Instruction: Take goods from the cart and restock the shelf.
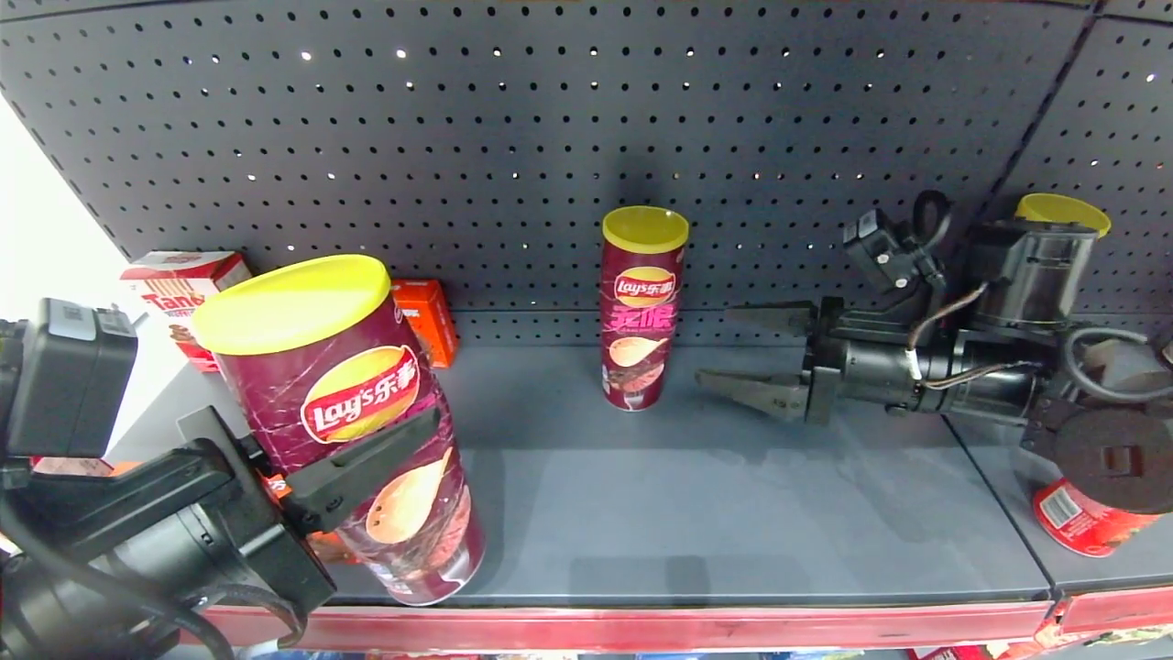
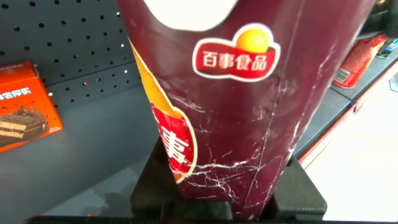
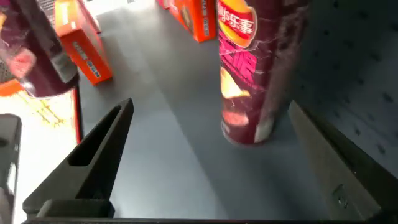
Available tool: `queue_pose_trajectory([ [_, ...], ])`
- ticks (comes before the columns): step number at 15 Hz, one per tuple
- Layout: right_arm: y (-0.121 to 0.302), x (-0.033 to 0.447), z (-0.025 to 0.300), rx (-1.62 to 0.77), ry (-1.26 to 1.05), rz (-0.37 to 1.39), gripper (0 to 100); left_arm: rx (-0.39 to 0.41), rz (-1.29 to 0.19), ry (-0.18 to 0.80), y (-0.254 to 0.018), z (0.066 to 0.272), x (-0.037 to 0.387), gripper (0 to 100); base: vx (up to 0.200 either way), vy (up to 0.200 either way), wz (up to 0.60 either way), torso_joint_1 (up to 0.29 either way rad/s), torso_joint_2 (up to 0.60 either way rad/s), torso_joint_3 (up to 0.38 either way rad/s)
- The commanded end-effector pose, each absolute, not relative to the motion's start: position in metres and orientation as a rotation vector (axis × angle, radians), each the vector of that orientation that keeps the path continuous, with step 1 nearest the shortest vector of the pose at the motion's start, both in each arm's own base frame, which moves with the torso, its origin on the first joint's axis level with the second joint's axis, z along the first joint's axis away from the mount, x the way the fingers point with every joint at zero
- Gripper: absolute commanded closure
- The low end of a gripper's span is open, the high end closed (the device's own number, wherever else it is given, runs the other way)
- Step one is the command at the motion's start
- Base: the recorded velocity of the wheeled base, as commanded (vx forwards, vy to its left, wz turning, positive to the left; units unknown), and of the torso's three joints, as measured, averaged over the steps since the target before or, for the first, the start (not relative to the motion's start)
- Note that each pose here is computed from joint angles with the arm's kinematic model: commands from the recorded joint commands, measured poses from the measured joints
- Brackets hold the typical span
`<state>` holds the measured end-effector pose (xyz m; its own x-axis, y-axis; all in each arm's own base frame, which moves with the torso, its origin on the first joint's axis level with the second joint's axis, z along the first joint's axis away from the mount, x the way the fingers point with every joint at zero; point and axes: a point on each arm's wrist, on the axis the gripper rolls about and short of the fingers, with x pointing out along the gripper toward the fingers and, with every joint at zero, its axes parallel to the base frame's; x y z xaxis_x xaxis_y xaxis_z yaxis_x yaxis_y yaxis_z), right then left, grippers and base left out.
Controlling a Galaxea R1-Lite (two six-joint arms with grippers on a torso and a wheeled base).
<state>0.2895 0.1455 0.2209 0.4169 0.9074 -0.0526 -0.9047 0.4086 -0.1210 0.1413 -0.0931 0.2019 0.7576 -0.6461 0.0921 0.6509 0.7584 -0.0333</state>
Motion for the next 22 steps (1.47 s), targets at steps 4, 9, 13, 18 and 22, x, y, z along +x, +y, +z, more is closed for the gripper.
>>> queue_pose_trajectory([
  [4,0.161,0.339,0.203,-0.169,-0.043,1.152,0,-0.066,-0.707,-0.08,-0.093,0.203,0.142,100,0.0,0.0,0.0,0.0,0.0,0.0],
  [9,0.171,0.358,0.199,-0.183,-0.07,1.181,0,-0.065,-0.707,-0.075,-0.093,0.202,0.141,100,0.0,0.0,0.0,0.0,0.0,0.0],
  [13,0.188,0.355,0.194,-0.18,-0.063,1.226,0,-0.067,-0.707,-0.075,-0.093,0.202,0.141,100,0.0,0.0,0.0,0.0,0.0,0.0],
  [18,0.197,0.337,0.186,-0.176,-0.031,1.271,0,-0.067,-0.706,-0.075,-0.093,0.202,0.142,100,0.0,0.0,0.0,0.0,0.0,0.0],
  [22,0.193,0.339,0.184,-0.177,-0.017,1.244,0,-0.067,-0.707,-0.075,-0.093,0.202,0.141,100,0.0,0.0,0.0,0.0,0.0,0.0],
])
